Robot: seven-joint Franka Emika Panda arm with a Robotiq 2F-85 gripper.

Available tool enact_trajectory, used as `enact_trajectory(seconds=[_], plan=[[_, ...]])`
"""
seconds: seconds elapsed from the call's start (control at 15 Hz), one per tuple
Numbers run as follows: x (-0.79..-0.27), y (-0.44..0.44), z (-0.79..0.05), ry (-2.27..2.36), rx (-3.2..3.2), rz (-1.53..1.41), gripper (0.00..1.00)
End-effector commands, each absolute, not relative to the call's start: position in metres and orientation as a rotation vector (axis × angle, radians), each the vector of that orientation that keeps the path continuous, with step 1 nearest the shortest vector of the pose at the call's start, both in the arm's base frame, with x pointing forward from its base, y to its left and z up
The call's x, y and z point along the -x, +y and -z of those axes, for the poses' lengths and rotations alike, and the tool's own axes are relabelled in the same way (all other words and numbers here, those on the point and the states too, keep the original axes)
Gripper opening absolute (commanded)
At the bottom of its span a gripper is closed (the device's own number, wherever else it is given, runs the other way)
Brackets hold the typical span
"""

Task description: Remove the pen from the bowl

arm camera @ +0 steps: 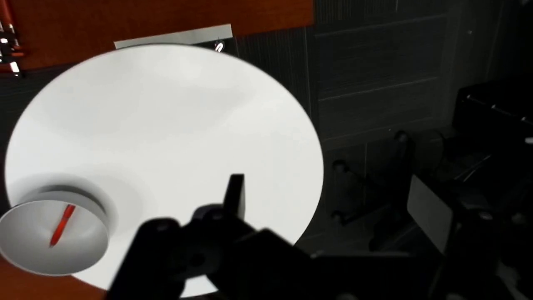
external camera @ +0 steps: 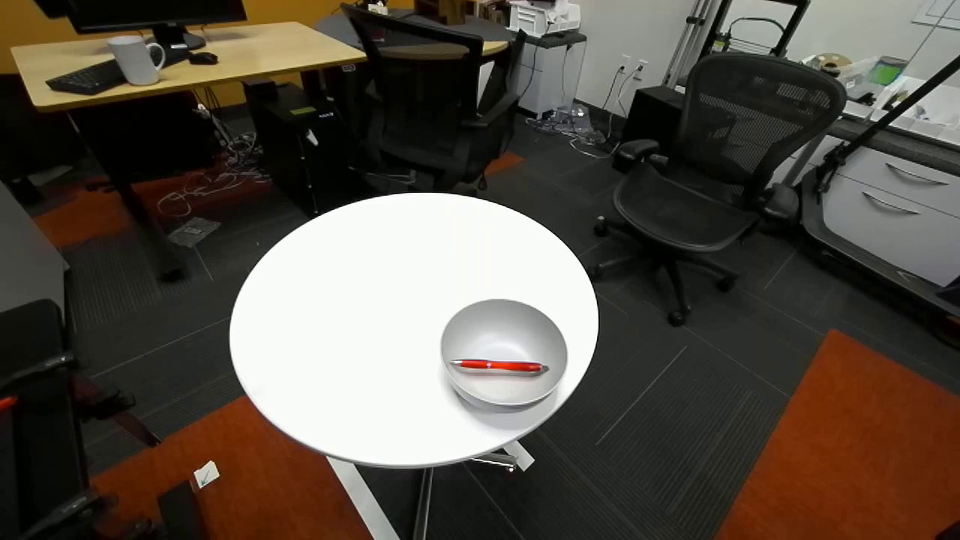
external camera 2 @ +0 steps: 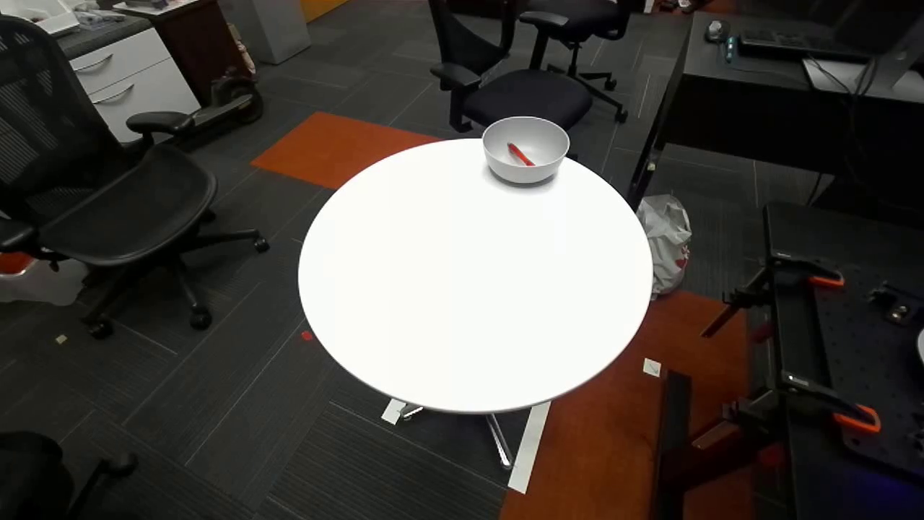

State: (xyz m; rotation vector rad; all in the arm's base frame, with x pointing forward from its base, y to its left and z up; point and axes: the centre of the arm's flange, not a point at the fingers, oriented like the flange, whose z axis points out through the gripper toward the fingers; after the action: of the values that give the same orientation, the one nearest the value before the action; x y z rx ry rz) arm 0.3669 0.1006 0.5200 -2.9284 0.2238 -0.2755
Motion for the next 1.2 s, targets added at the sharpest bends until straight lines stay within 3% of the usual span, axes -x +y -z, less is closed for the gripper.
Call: enact_trajectory(seconds=[0.0,0.47,0.73,1.13], plan=[[-0.408,0.060,-0.523,0.480,2.930,0.429,1.00],[-0.506,-0.080,-0.486,1.018,2.954,0.598,1.00],[-0.544,-0.140,-0.442,1.296,2.966,0.498,1.00],[-0.579,-0.177,-0.373,1.352,2.979,0.287,1.00]])
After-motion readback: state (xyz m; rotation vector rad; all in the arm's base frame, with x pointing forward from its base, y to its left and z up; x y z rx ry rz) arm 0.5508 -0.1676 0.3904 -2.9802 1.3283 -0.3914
